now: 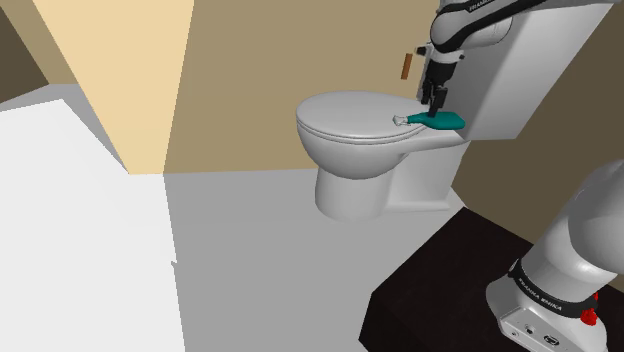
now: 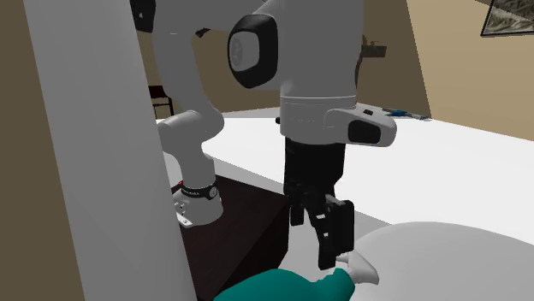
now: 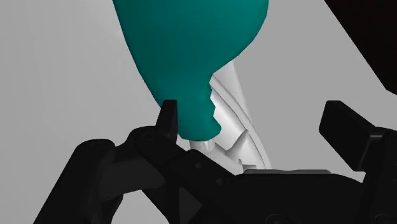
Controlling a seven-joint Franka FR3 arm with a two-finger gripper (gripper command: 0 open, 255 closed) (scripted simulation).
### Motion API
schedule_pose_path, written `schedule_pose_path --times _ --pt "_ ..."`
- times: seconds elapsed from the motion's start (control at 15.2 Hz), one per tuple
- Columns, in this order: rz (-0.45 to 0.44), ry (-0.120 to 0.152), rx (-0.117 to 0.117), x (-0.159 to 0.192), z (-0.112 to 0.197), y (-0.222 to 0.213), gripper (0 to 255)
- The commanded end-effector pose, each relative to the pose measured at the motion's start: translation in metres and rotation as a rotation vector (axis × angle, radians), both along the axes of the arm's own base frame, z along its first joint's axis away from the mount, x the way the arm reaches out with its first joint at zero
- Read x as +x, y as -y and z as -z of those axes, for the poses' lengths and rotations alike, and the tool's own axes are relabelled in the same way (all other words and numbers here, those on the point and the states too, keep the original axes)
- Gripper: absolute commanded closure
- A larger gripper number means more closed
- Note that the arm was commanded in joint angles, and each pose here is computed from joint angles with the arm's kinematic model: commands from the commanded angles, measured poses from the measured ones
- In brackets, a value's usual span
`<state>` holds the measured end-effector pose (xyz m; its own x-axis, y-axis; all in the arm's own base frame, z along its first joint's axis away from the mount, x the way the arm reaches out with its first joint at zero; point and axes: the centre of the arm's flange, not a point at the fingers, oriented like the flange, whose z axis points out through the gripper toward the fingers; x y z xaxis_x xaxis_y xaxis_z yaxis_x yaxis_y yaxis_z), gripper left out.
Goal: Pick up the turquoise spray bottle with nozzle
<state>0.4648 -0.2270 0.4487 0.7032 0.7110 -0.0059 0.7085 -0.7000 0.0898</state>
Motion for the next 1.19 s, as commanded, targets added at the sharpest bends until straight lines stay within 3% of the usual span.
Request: schedule_pose_path --times 0.0,0.13,0.73,0.79,1.12 --pt "-0.055 0.005 -0.005 0.021 0.009 0.017 0" --pt "-0.101 0.010 -0.008 0.039 0.017 0.030 0" --pt "-0.101 0.010 -0.008 0.038 0.057 0.030 0" --pt "-0.101 0.010 -0.008 0.038 0.057 0.030 255" --pt "-0.101 0.010 -0.008 0.039 0.057 0.030 255"
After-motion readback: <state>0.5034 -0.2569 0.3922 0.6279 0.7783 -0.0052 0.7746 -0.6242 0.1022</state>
